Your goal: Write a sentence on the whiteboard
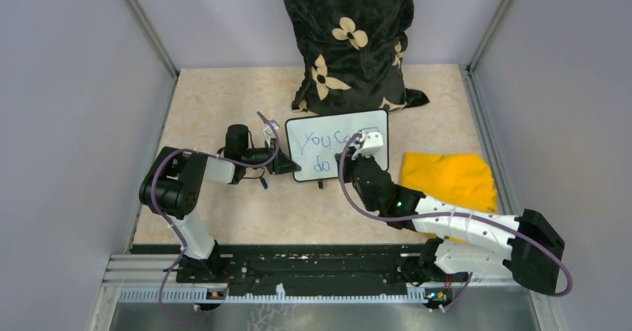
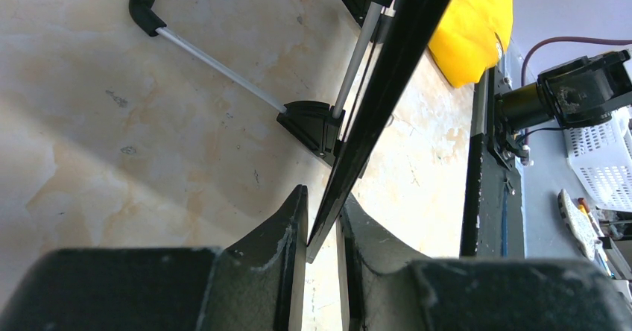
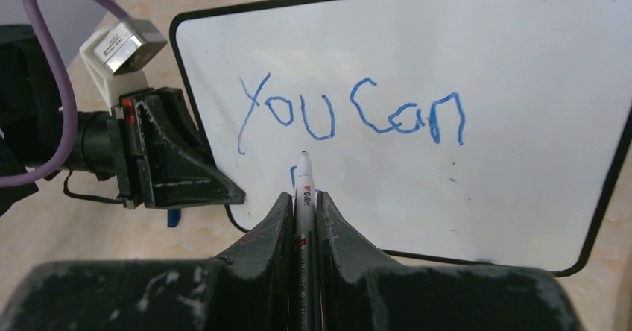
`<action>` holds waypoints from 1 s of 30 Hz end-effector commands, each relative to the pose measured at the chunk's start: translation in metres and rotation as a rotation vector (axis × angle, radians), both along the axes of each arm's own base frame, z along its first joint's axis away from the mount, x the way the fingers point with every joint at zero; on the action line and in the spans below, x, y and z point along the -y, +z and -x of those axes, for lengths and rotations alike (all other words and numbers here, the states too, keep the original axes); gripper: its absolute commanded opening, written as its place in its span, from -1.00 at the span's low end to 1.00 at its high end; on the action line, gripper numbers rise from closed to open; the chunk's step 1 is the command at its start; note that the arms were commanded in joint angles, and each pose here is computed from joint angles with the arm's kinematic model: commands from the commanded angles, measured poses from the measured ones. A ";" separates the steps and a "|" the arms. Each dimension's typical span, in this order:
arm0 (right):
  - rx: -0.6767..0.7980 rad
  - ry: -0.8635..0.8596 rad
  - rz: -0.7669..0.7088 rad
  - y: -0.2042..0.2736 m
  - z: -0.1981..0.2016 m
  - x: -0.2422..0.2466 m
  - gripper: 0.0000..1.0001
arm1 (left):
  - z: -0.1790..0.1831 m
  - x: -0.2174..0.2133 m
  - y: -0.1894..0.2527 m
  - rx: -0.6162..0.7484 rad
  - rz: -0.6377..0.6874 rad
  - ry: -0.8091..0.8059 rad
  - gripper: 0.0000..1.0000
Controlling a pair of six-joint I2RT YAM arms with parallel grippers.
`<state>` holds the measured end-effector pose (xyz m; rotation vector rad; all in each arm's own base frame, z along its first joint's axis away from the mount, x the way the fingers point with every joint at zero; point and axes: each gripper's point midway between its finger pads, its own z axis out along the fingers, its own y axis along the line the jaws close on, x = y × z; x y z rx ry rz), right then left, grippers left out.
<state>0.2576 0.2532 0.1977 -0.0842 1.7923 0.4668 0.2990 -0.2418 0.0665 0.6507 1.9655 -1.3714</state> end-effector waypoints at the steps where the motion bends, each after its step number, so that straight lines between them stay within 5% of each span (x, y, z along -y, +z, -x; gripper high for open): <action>1: 0.055 -0.107 0.057 0.006 -0.007 0.033 -1.00 | -0.008 0.001 -0.001 0.035 -0.015 0.002 -0.50; 30: -0.007 -0.101 0.091 -0.037 -0.022 0.027 -1.00 | -0.007 0.001 -0.004 0.029 -0.021 0.000 -0.49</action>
